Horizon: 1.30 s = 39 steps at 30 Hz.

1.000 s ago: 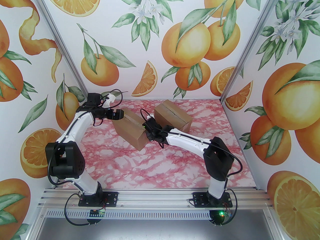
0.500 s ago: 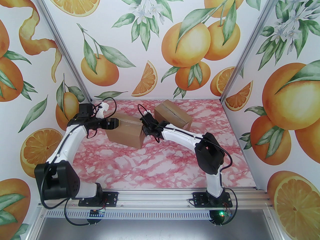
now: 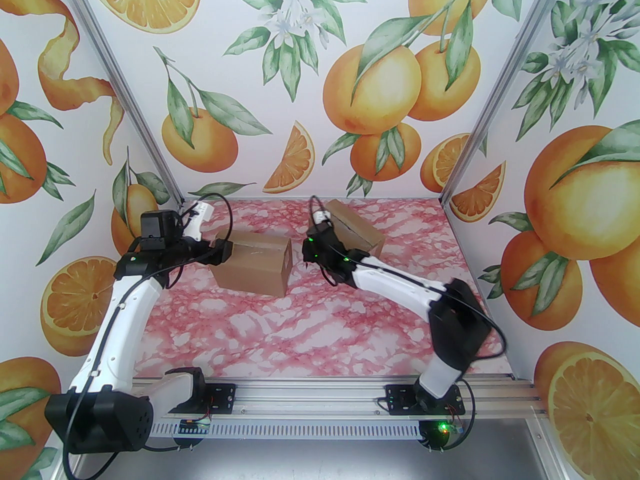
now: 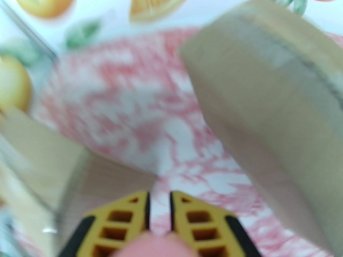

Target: Unpack the express box

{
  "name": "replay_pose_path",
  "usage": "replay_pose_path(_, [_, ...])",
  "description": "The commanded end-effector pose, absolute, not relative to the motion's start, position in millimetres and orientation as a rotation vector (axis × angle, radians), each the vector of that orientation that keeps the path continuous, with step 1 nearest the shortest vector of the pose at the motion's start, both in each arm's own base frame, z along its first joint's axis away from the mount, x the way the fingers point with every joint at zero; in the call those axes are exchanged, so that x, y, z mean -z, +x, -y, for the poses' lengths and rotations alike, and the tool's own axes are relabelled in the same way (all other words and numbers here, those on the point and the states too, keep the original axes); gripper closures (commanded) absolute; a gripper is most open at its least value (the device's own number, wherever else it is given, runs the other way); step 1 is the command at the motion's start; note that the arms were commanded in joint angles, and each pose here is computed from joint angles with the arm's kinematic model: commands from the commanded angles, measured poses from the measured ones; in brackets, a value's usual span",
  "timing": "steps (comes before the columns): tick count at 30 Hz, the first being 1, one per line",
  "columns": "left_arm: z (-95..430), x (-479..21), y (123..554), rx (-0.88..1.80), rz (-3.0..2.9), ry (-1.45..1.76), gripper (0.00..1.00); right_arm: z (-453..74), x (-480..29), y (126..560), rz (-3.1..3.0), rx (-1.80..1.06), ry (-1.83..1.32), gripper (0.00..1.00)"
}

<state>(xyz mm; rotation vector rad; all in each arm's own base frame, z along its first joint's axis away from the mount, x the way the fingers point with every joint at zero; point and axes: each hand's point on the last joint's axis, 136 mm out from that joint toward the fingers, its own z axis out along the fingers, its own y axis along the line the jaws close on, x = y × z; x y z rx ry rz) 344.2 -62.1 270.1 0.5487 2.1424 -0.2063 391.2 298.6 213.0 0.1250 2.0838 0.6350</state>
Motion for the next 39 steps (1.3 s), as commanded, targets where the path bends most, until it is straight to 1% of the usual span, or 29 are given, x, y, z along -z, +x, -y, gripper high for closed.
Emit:
replay_pose_path(1, [84,-290,346,0.150,-1.998,0.744,0.01,-301,-267,392,-1.847,-0.941,0.363,1.00])
replay_pose_path(4, [103,-292,346,0.197,-1.938,0.831,0.00,-292,-274,388,-1.768,-0.997,0.456,1.00])
replay_pose_path(8, [129,-287,336,0.153,-1.859,1.051,0.00,-279,-268,381,-1.649,-1.099,0.624,1.00])
replay_pose_path(11, [138,-286,329,0.111,-1.790,1.152,0.00,-272,-260,375,-1.566,-1.167,0.734,1.00])
replay_pose_path(17, [145,-285,323,0.096,-1.730,1.208,0.00,-272,-257,364,-1.442,-1.243,0.810,1.00])
replay_pose_path(28, [158,-264,321,0.011,-1.662,1.371,0.00,-274,-225,364,-1.309,-1.395,1.002,1.00])
replay_pose_path(39, [177,-238,316,-0.001,-1.637,1.486,0.00,-275,-213,365,-1.187,-1.430,1.071,1.00])
